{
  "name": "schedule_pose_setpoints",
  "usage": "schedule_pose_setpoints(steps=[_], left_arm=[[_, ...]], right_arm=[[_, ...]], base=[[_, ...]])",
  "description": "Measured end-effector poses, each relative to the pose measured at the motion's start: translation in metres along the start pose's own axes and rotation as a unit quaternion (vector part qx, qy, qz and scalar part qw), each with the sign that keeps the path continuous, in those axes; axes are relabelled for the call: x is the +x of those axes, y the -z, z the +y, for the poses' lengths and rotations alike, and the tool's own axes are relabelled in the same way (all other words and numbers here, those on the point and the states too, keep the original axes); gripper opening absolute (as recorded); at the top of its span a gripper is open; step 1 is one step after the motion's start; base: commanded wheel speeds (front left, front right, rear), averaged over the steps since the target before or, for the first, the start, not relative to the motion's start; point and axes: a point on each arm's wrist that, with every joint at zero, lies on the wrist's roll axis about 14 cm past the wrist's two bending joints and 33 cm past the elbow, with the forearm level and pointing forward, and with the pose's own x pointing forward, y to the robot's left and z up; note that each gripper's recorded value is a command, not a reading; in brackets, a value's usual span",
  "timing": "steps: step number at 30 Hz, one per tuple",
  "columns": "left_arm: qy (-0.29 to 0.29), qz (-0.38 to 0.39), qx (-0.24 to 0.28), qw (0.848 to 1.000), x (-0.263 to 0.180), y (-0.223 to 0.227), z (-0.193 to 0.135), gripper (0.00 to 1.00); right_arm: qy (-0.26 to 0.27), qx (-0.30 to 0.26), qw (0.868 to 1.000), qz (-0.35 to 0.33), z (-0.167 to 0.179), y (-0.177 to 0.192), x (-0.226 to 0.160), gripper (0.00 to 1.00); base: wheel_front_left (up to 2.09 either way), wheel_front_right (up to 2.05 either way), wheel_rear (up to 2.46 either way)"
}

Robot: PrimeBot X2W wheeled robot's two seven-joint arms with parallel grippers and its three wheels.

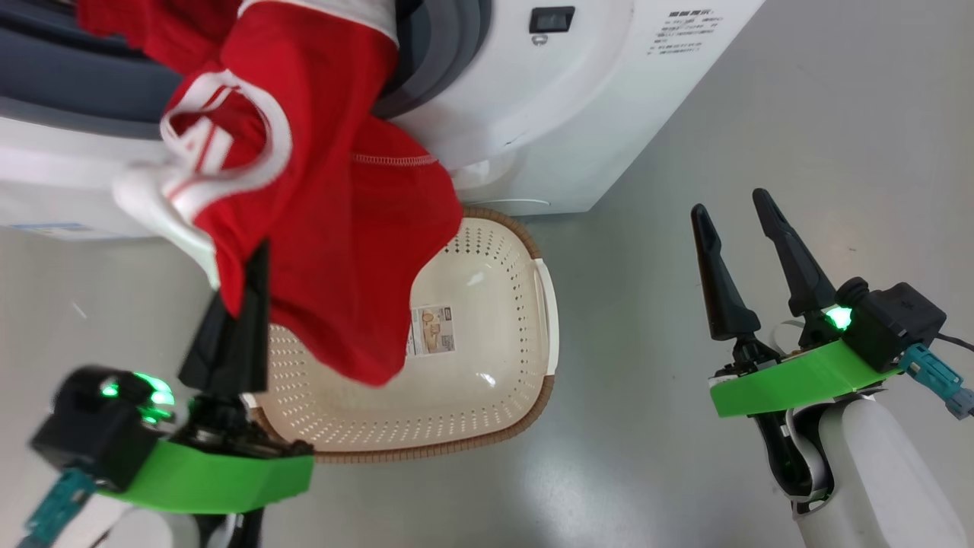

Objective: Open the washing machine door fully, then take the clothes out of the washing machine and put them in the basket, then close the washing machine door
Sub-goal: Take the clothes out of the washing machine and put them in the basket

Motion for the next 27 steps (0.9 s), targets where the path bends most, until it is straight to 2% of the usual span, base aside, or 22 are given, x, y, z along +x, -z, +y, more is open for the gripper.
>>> schedule_pose_setpoints(steps=[10,16,27], left_arm=[[-0.018,0.142,-0.022,0.989,-0.026,0.094,0.005,0.0],[-0.02,0.194,-0.021,0.981,-0.025,0.134,0.009,0.0],[-0.012,0.304,-0.014,0.953,-0.036,0.201,0.008,0.0]], right_arm=[[0.006,0.0,1.0,0.01,-0.006,0.009,0.0,1.0],[0.012,-0.001,1.0,0.015,-0.01,0.012,0.0,1.0],[0.017,0.001,1.0,0.017,-0.016,0.016,0.004,1.0]], base=[[0.0,0.0,0.0],[0.0,0.0,0.0],[0.0,0.0,0.0]])
